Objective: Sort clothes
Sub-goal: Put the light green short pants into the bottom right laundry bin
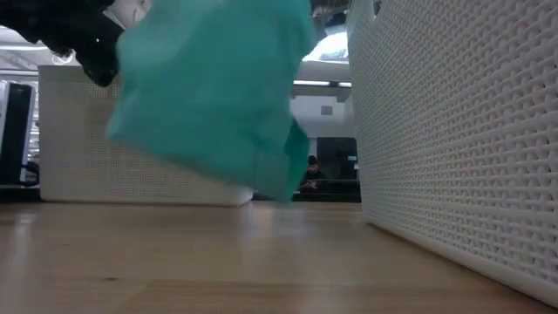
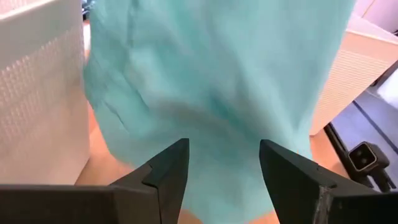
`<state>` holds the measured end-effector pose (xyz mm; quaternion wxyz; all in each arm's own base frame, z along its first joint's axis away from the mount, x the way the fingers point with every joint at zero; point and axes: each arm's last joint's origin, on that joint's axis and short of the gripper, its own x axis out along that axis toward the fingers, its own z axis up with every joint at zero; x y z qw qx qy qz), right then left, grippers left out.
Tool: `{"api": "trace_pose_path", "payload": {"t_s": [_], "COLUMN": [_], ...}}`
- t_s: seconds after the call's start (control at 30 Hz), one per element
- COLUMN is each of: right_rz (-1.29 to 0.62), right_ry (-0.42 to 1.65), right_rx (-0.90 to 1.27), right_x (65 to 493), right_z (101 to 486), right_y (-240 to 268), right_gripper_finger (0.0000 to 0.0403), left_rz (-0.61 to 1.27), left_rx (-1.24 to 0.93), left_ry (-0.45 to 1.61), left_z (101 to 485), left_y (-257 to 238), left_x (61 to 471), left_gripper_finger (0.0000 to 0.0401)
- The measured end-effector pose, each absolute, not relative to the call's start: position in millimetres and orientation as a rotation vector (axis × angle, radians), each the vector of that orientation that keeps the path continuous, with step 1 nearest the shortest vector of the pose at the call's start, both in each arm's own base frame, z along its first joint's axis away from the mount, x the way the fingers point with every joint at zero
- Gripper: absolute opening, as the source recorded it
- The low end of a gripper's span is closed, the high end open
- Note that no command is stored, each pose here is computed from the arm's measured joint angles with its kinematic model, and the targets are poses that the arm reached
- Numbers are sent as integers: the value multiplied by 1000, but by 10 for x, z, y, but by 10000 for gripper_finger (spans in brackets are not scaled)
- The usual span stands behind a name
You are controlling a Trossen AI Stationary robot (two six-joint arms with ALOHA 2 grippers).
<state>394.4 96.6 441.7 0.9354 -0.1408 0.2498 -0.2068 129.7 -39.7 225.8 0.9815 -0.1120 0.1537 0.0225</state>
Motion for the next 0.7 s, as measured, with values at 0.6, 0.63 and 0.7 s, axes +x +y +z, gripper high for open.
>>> {"api": "trace_pose_path", "payload": {"t_s": [0.6,0.63,0.7], "right_rz": [-473,-474,-481], "right_ry": [141,126,92], "right_rx": [-159,-161,-156], "right_x": [2387,2291,2109], "right_z": [5611,5652,5740], "right_y": [981,999,1020], "right_gripper_finger": [27,27,27], "left_rz": [47,47,46], "left_rx": [-226,-226,-226], "left_ry": [316,316,316], "left_z": [2251,2252,2252], "left_y": [-395,-395,-396], "left_x": [1294,1294,1294], "left_gripper_finger": [186,186,186]}}
